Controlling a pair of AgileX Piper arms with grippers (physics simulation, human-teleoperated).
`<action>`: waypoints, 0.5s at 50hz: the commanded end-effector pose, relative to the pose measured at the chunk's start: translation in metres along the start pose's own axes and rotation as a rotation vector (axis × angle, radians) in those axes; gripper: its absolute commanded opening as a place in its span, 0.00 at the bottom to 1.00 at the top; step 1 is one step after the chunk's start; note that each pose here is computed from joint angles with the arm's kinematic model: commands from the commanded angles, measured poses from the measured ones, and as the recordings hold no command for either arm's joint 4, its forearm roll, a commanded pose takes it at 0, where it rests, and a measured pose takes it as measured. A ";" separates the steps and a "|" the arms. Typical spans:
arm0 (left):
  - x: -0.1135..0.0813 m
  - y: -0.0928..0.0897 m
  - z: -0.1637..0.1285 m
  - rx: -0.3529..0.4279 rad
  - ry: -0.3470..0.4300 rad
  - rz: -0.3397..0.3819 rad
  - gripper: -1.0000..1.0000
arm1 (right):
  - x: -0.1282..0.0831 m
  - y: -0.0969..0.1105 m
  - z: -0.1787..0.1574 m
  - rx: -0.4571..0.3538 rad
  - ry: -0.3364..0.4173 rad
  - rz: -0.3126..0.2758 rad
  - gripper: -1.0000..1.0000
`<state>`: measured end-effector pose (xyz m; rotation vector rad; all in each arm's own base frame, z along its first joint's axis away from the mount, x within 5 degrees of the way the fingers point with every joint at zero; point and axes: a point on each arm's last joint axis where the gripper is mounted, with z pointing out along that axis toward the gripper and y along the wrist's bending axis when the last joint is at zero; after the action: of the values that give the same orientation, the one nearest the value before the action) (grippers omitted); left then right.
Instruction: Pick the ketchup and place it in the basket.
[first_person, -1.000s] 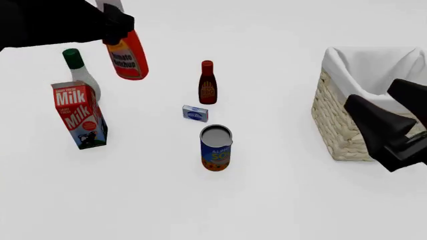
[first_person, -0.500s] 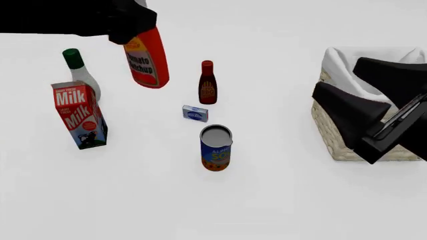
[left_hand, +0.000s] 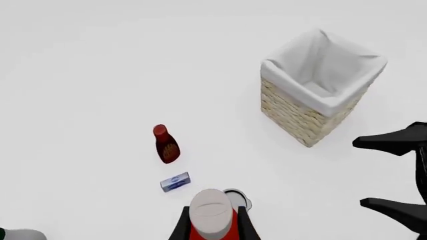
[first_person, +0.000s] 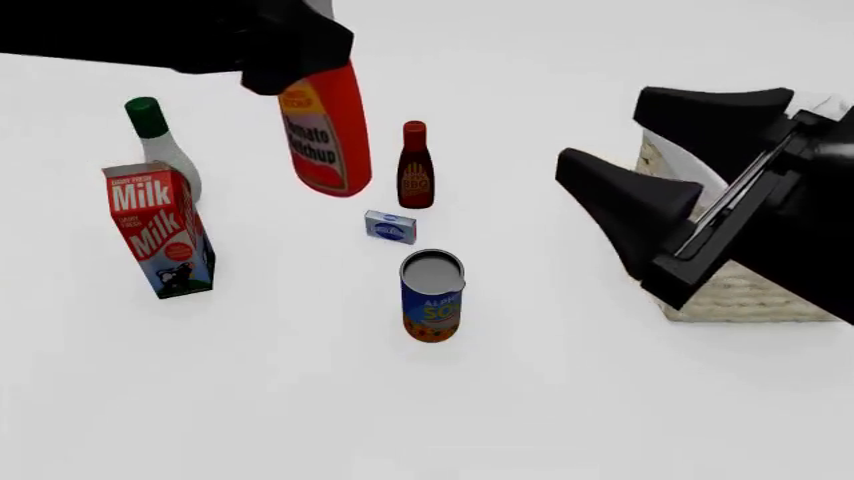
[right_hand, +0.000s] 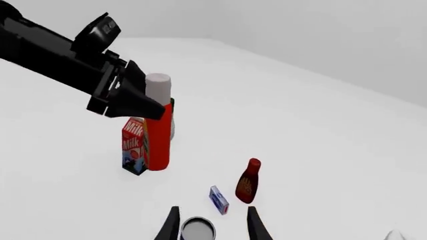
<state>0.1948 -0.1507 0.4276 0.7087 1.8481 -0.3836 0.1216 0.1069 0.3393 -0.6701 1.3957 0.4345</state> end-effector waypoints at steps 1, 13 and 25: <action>-0.007 -0.009 -0.001 0.035 -0.004 0.020 0.00 | -0.009 0.007 0.014 -0.047 -0.014 -0.016 1.00; -0.008 -0.014 0.001 0.054 -0.004 0.018 0.00 | -0.021 0.013 0.027 -0.085 -0.031 -0.007 1.00; -0.009 -0.020 0.003 0.074 -0.003 0.018 0.00 | -0.018 0.021 0.041 -0.112 -0.046 -0.008 1.00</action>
<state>0.1890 -0.1664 0.4310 0.7530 1.8475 -0.4361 0.1319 0.1400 0.3560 -0.7345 1.3485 0.5054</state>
